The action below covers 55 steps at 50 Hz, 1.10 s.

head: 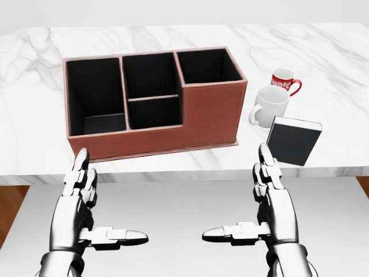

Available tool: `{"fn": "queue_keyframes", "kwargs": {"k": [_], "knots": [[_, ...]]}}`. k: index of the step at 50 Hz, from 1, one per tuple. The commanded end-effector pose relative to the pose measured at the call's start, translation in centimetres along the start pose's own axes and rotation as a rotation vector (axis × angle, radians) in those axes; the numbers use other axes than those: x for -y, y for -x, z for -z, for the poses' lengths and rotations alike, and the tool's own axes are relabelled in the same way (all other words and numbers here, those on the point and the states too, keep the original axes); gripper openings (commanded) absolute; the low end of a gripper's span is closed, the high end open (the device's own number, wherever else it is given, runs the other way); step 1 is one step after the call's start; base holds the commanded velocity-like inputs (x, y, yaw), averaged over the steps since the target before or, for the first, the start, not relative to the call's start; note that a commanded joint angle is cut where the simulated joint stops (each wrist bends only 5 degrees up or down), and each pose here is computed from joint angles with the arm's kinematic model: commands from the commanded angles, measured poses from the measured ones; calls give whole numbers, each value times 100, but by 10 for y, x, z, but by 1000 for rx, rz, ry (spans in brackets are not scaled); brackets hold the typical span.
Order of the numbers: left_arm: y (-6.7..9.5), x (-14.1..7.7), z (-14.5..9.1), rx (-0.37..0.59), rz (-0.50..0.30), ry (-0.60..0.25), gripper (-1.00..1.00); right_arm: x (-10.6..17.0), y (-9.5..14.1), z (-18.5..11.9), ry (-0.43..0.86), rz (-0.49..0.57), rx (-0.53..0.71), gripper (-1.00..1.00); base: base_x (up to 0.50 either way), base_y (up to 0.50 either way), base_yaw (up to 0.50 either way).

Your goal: Pick up the book and place it in the right compartment of the caddy.

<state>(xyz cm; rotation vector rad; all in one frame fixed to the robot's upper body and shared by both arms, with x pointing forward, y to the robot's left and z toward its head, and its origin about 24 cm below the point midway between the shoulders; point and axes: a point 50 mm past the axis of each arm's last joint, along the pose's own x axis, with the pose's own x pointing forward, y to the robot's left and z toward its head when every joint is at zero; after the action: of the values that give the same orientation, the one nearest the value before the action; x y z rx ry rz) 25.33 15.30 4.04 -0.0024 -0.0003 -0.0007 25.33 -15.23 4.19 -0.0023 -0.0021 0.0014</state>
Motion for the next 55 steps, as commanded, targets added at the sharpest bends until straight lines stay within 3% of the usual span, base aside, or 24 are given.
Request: {"fn": "queue_keyframes", "kwargs": {"k": [1,28,39,45,55], "knots": [[1,-9,-1,6,-6,2,100,5,1,-2,6,-4,4,100,0,0,0],[2,-11,-11,14,-5,5,100,11,6,-17,-17,9,26,100,0,0,0],[17,-75,-67,234,-246,61,100,51,32,-109,15,150,427,100,0,0,0],[22,-89,-73,267,-321,83,100,61,39,-118,34,176,468,100,0,0,0],[23,-92,-71,257,-342,93,100,64,41,-122,28,184,485,100,0,0,0]]}}
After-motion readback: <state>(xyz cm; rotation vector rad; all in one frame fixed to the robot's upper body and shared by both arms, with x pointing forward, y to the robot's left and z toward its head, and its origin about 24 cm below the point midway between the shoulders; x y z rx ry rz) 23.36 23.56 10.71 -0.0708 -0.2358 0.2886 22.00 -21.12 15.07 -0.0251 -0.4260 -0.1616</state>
